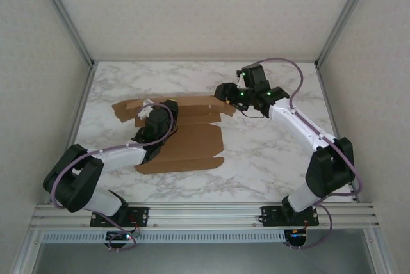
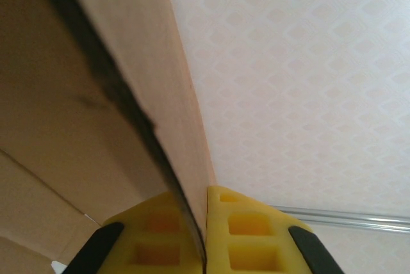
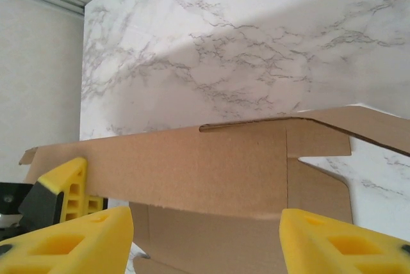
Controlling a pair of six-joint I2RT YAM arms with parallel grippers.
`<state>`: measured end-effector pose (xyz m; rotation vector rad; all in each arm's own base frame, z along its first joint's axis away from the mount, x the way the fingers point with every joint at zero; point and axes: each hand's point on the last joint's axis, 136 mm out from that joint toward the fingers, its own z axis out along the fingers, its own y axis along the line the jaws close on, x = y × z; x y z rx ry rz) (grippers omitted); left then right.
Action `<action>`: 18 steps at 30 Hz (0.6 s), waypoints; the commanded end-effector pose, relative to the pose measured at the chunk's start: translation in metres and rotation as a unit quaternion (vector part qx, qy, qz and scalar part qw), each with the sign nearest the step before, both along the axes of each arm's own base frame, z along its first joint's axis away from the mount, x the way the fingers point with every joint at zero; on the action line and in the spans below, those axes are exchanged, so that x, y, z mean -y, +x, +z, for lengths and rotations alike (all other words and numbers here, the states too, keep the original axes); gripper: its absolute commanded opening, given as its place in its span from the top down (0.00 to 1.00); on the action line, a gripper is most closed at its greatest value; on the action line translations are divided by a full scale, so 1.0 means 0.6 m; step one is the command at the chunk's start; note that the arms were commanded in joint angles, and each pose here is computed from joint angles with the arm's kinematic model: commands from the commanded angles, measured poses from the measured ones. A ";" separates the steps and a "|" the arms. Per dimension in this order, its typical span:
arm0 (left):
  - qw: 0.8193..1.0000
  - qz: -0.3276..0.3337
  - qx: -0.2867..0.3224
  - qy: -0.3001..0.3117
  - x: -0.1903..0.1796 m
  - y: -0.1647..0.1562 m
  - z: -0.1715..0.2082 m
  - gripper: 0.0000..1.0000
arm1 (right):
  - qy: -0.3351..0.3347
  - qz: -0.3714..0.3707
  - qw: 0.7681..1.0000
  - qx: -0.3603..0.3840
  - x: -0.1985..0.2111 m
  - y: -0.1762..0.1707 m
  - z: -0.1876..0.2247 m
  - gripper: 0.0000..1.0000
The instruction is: Fold the paper box
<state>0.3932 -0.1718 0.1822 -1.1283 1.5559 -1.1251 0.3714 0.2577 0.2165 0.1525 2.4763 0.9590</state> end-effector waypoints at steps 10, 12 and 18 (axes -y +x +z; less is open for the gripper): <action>0.998 -0.023 -0.026 0.052 0.006 0.000 -0.031 1.00 | 0.052 0.019 0.998 -0.038 -0.061 0.019 -0.029 0.36; 0.998 -0.026 -0.026 0.052 0.007 0.000 -0.032 1.00 | 0.055 0.022 0.997 -0.044 -0.070 0.019 -0.036 0.36; 0.998 -0.030 -0.027 0.047 0.010 0.000 -0.032 1.00 | 0.119 0.029 0.991 -0.051 -0.107 0.026 -0.029 0.35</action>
